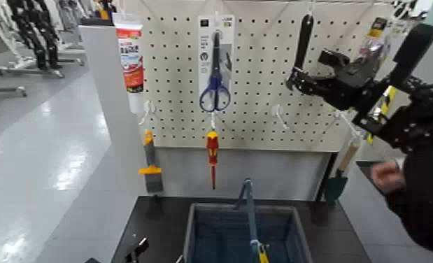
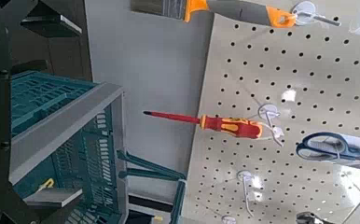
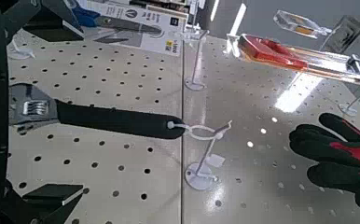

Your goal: Put the black wrench into the crate.

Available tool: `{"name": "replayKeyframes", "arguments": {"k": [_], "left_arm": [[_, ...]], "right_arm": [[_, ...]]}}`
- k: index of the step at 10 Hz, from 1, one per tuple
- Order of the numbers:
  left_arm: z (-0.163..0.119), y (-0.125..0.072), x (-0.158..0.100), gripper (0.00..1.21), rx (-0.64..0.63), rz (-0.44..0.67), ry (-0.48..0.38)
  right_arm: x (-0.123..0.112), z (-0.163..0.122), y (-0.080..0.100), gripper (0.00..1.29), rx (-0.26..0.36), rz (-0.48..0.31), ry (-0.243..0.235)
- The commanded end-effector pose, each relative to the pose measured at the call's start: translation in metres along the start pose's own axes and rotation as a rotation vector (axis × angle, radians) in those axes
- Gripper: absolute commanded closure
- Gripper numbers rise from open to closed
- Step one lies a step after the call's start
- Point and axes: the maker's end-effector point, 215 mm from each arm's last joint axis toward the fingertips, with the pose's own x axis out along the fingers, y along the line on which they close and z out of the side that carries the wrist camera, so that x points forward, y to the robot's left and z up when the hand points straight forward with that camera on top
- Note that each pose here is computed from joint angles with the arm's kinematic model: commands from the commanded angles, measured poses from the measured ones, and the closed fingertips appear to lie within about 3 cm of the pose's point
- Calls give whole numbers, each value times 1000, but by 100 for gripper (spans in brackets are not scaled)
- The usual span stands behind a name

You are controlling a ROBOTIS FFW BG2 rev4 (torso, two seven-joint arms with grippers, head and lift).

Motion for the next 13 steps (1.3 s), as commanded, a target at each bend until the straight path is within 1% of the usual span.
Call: {"name": "replayKeyframes", "arguments": {"k": [1,2,3,4,6,13], "left_arm": [[1,0,1,10,1,-5,-2],[1,-1,2,10,1,-8,-2],[1,-1,2,10,1,-8,-2],[1,-1,2,10,1,-9,-2],[1,-2,2,10,1,-12,-1],[2,-4,3,10,1,-17,-2]], "right_arm": [[13,0,8,20,45,78,23],[15,3,8,45,52,88,27],[16,3,8,98,59,89,36],[16,3,8,110,61,90,44],[17,4,9,119,55,94,52],[18,12,7,119,24,93,49]]}}
